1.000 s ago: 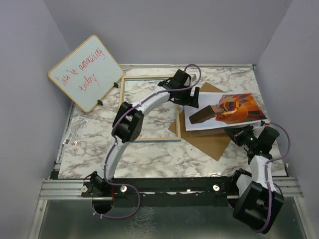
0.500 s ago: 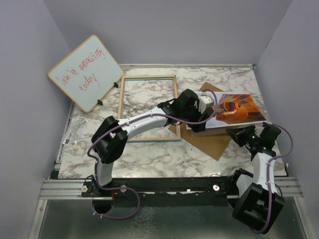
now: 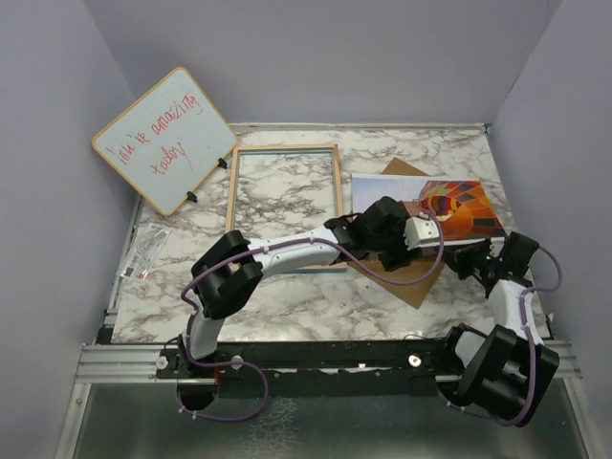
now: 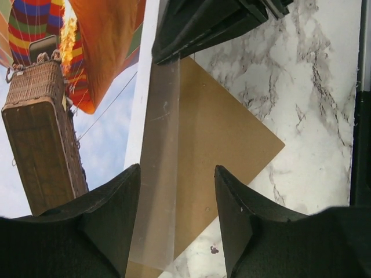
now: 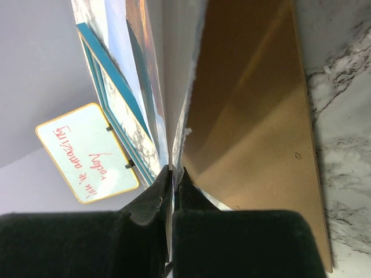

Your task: Put the photo into the frame

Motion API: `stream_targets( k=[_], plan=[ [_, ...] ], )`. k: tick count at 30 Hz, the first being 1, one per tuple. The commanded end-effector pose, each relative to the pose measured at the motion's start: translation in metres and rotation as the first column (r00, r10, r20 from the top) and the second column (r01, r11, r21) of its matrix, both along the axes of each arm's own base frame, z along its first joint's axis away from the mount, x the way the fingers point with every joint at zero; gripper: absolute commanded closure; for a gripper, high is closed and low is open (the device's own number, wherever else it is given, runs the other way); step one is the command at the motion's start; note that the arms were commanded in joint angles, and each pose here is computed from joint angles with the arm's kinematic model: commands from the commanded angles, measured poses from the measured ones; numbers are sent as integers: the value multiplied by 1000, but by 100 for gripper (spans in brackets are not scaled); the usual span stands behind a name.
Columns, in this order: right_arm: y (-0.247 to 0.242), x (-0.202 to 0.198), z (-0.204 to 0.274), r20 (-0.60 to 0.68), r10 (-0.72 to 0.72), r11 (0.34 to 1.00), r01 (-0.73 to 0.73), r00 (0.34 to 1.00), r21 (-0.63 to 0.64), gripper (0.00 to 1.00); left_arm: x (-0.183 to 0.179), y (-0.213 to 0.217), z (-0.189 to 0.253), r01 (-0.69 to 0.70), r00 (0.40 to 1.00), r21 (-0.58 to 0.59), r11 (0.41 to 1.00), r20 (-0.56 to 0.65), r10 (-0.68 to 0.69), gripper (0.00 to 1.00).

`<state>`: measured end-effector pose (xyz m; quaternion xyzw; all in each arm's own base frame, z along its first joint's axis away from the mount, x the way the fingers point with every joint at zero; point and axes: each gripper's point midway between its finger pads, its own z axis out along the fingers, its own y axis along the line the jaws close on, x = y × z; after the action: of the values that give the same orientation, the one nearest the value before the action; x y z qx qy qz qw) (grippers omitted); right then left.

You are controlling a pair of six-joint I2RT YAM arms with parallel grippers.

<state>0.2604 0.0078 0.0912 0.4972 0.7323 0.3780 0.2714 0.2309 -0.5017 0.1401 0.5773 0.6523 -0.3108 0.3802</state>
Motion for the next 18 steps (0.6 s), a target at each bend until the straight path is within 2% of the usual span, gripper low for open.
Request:
stream_targets(
  k=[1, 10, 13, 18],
  plan=[
    [-10, 12, 10, 15, -37, 999, 37, 999, -11, 99, -3, -18, -2, 45, 990, 1, 999, 134, -45, 45],
    [-12, 16, 11, 6, -42, 999, 42, 999, -1, 99, -12, -30, -17, 41, 976, 25, 999, 215, -45, 46],
    [-12, 17, 11, -5, -44, 999, 44, 999, 12, 99, -1, -29, -24, -37, 962, 40, 999, 272, 24, 48],
    [-11, 18, 12, -14, -47, 998, 48, 999, 35, 99, 27, -18, -30, -233, 896, 39, 972, 397, 199, 49]
  ],
)
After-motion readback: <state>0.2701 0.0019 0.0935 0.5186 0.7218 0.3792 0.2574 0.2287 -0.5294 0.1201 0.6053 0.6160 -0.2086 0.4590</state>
